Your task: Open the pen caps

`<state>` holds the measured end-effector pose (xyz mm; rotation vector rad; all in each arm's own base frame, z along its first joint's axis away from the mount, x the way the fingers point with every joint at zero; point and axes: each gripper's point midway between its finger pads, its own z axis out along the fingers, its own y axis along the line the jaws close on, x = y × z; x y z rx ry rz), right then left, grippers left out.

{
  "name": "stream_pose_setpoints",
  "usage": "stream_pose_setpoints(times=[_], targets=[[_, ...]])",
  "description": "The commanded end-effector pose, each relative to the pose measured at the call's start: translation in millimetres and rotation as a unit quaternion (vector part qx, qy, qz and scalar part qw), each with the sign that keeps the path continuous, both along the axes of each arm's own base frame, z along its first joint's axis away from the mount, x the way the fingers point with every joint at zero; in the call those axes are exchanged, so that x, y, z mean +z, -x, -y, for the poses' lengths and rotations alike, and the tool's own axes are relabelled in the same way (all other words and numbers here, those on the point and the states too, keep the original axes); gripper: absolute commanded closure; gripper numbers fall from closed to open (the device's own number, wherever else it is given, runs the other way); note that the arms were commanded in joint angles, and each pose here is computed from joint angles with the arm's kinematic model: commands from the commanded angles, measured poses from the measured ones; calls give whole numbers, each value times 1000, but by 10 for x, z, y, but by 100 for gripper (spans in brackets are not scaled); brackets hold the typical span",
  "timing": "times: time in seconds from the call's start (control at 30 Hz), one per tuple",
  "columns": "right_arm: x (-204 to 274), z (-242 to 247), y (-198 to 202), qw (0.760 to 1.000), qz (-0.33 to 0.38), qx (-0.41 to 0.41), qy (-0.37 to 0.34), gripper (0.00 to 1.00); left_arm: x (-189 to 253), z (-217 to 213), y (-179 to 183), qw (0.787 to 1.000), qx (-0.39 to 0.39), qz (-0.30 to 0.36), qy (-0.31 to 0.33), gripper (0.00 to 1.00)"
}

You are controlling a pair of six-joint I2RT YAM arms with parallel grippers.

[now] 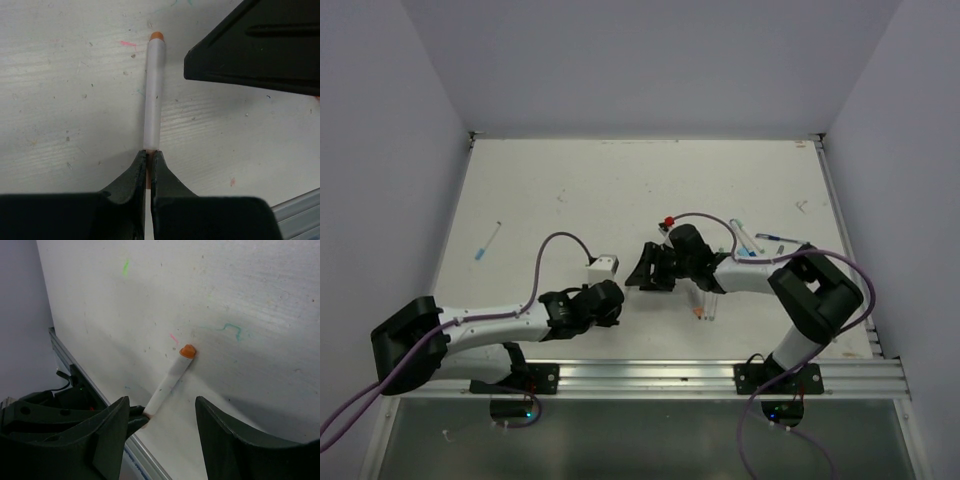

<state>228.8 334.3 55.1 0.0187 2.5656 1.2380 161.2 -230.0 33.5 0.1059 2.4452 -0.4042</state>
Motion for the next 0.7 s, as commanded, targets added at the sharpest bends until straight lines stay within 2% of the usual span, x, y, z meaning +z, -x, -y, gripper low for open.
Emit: stream_pose_setpoints(times=[0.0, 0.13, 0.4, 0.6, 0.63, 0.67], targets=[[-26, -107, 83, 1000, -9, -2, -23, 41, 206, 77, -71, 1000, -3, 21, 12, 100], [-179, -138, 202, 1000, -22, -3, -13, 41, 215, 89, -66, 1000, -4, 20, 15, 100], [-315, -328, 291, 997, -52, -11, -48, 42, 257, 131, -67, 1000, -8, 20, 21, 100], [-384, -285, 269, 998, -50, -31, -32, 45, 138, 41, -47, 1000, -3, 10, -6, 100], [-378, -265, 274, 998, -47, -31, -25, 46, 84, 4, -28, 1000, -1, 3, -16, 98], [-381, -236, 258, 998, -42, -35, -17, 47, 44, -14, -12, 1000, 1, -2, -22, 91]])
